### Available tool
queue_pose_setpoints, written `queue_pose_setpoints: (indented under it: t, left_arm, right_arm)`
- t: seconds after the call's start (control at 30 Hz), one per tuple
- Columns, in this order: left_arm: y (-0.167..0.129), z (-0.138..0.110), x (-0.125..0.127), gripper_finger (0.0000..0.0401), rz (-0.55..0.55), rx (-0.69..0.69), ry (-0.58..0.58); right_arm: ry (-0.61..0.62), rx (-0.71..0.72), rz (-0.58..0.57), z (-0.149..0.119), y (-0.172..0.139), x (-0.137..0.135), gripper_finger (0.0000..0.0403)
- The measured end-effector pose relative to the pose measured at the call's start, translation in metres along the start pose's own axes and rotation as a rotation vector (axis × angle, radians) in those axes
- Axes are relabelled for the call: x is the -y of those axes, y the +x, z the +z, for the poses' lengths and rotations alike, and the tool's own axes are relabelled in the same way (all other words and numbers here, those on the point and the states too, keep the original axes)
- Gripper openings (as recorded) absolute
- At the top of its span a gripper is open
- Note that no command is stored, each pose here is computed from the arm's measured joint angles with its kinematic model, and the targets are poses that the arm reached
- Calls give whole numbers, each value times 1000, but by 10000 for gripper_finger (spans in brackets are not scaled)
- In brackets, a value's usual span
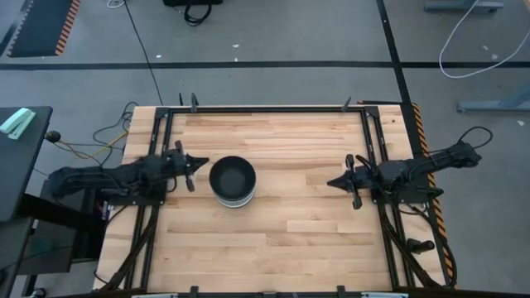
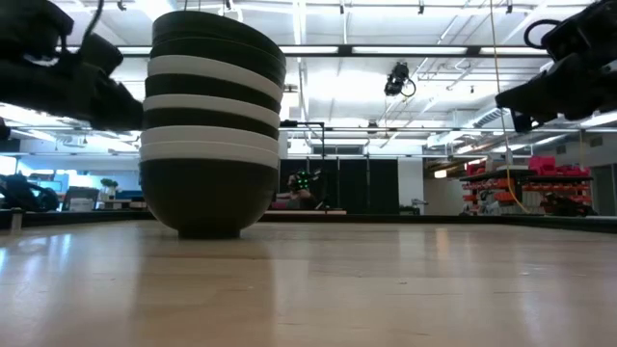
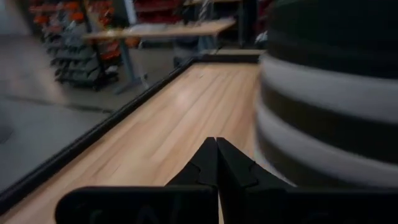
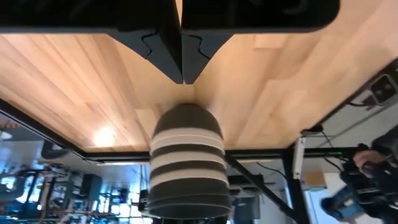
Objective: Nest bowls inside each other
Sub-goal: Return to Home Position
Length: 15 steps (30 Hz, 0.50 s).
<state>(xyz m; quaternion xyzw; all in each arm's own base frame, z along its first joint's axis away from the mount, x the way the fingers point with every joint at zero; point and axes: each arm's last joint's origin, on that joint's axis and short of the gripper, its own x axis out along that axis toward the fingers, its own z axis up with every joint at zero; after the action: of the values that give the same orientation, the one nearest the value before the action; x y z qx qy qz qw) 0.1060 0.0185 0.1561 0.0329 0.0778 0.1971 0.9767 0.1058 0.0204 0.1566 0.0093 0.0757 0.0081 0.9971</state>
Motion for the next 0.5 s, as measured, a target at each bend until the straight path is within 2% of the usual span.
queue_pose_setpoints:
  t: [0.13, 0.5]
  left_arm:
    - [3, -3, -4, 7, 43, -40, -24]
    - [4, -2, -5, 15, 50, -16, 8]
  right_arm:
    - [6, -10, -24, -1, 1, 2, 0]
    - [16, -10, -43, -1, 1, 4, 9]
